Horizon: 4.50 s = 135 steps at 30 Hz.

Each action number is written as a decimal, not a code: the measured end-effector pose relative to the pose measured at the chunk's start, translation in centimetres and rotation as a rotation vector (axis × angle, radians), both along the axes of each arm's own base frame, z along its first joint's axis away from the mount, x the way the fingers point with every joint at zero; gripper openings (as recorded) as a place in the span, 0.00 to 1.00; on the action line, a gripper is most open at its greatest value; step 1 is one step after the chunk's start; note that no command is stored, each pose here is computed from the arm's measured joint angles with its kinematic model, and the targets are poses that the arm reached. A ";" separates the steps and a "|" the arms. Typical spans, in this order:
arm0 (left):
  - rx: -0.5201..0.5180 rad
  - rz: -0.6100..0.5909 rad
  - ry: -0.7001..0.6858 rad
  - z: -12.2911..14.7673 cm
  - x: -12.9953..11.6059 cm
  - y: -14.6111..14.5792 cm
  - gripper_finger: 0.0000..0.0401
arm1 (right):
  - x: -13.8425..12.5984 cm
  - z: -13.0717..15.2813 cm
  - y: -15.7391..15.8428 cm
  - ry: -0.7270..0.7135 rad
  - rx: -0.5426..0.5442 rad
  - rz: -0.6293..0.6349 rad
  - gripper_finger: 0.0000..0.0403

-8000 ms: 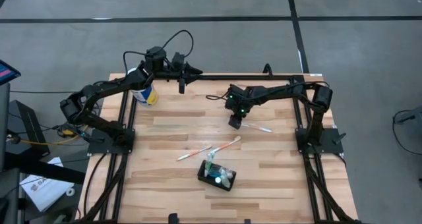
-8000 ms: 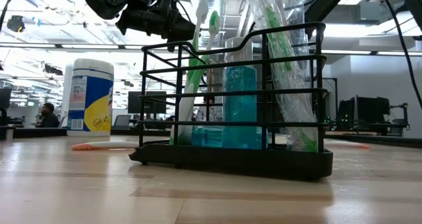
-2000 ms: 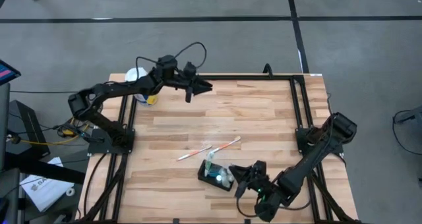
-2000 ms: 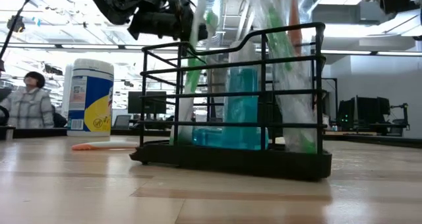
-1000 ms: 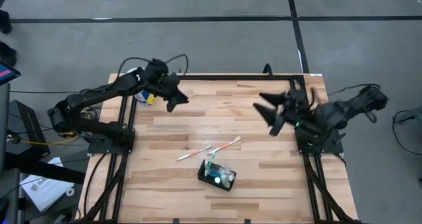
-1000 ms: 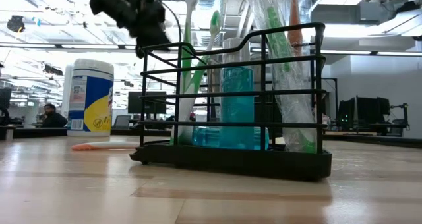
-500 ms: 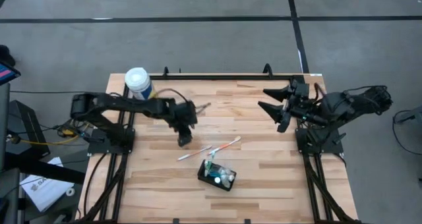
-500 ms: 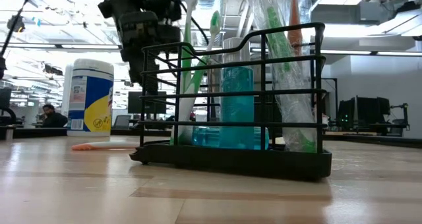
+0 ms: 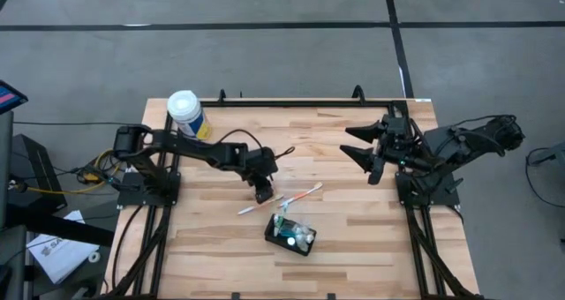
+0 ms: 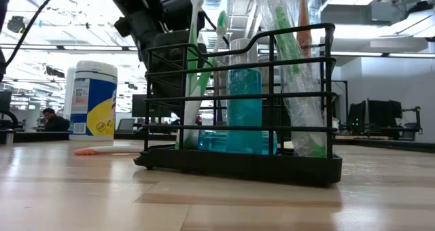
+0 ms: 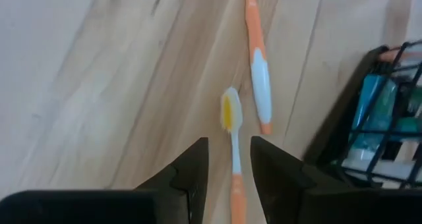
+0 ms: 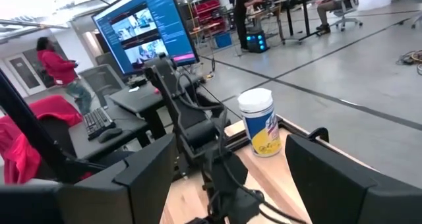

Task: Pick & Place toothbrushing station
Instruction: Put the orange toothbrush into the black wire organizer

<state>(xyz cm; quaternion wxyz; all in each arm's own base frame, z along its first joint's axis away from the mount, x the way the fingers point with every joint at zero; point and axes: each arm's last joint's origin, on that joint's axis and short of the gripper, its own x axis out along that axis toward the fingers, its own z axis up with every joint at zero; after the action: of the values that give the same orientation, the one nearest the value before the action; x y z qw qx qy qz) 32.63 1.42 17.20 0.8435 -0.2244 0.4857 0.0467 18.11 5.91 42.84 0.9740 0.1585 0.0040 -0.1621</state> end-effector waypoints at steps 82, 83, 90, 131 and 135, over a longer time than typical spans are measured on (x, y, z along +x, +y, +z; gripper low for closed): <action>0.314 0.172 -1.132 18.3 -3.8 3.2 0.00 | 0.3 1.3 -1.2 -0.073 -0.042 -0.032 0.68; 0.333 0.178 -1.159 19.0 -4.4 2.7 0.00 | 0.3 1.3 -1.2 -0.073 -0.042 -0.032 0.68; 0.449 0.226 -1.309 22.6 -7.8 -1.9 0.00 | 0.3 1.4 -1.0 -0.090 -0.014 0.006 0.68; 0.303 -0.094 -1.216 14.3 -6.4 -22.5 0.00 | 5.2 0.6 4.4 -0.225 -0.009 0.078 0.68; 0.345 -0.121 -1.215 13.8 -5.1 -21.5 0.00 | 4.9 0.6 5.0 -0.222 -0.004 0.081 0.68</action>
<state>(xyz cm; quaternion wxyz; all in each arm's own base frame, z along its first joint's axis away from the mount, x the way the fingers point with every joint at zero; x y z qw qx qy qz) 27.54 -20.09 30.98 0.9939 -0.0436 -0.0824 -0.0593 22.99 10.90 43.40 0.9745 0.1733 -0.0977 -0.1042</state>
